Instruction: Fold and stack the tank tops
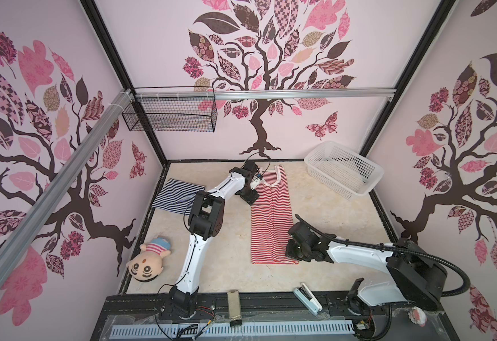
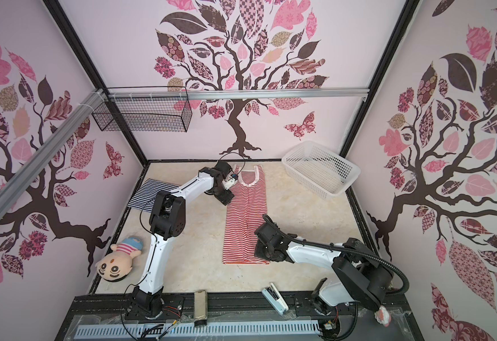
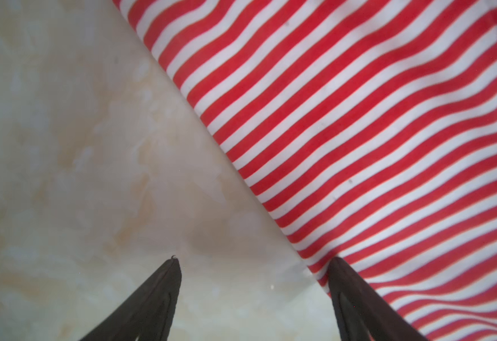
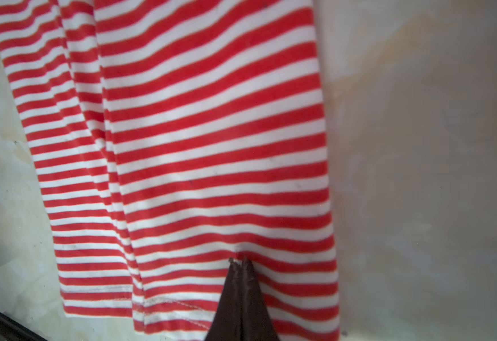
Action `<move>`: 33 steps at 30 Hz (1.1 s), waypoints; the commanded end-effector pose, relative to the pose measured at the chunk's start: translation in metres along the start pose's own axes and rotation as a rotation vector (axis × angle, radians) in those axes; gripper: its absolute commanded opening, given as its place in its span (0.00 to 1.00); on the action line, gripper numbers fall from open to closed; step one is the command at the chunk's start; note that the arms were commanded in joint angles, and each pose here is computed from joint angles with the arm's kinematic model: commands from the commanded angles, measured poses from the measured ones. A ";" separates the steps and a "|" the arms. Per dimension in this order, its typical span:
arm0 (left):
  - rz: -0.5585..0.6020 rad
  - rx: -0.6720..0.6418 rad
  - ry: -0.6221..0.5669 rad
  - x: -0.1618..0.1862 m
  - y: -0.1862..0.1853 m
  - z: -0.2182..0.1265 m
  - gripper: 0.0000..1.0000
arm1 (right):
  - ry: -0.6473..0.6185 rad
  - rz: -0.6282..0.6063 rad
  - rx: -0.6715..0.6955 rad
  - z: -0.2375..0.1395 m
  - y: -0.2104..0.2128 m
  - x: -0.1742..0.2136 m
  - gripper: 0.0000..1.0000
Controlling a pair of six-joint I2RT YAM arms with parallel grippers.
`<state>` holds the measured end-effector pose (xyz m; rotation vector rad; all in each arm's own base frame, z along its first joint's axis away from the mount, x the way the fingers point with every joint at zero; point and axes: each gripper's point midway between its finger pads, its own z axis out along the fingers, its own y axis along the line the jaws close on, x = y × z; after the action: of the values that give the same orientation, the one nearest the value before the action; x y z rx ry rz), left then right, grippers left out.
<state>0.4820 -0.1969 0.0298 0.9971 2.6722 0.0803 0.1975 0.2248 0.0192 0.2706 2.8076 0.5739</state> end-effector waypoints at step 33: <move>0.558 0.172 -0.280 0.166 -0.193 -0.121 0.95 | 0.092 0.130 -0.148 -0.027 -0.029 0.020 0.43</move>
<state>0.2163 -0.2245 0.0748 1.6375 2.1286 -0.1066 0.1722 0.1918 0.0310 0.3974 2.8003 0.8166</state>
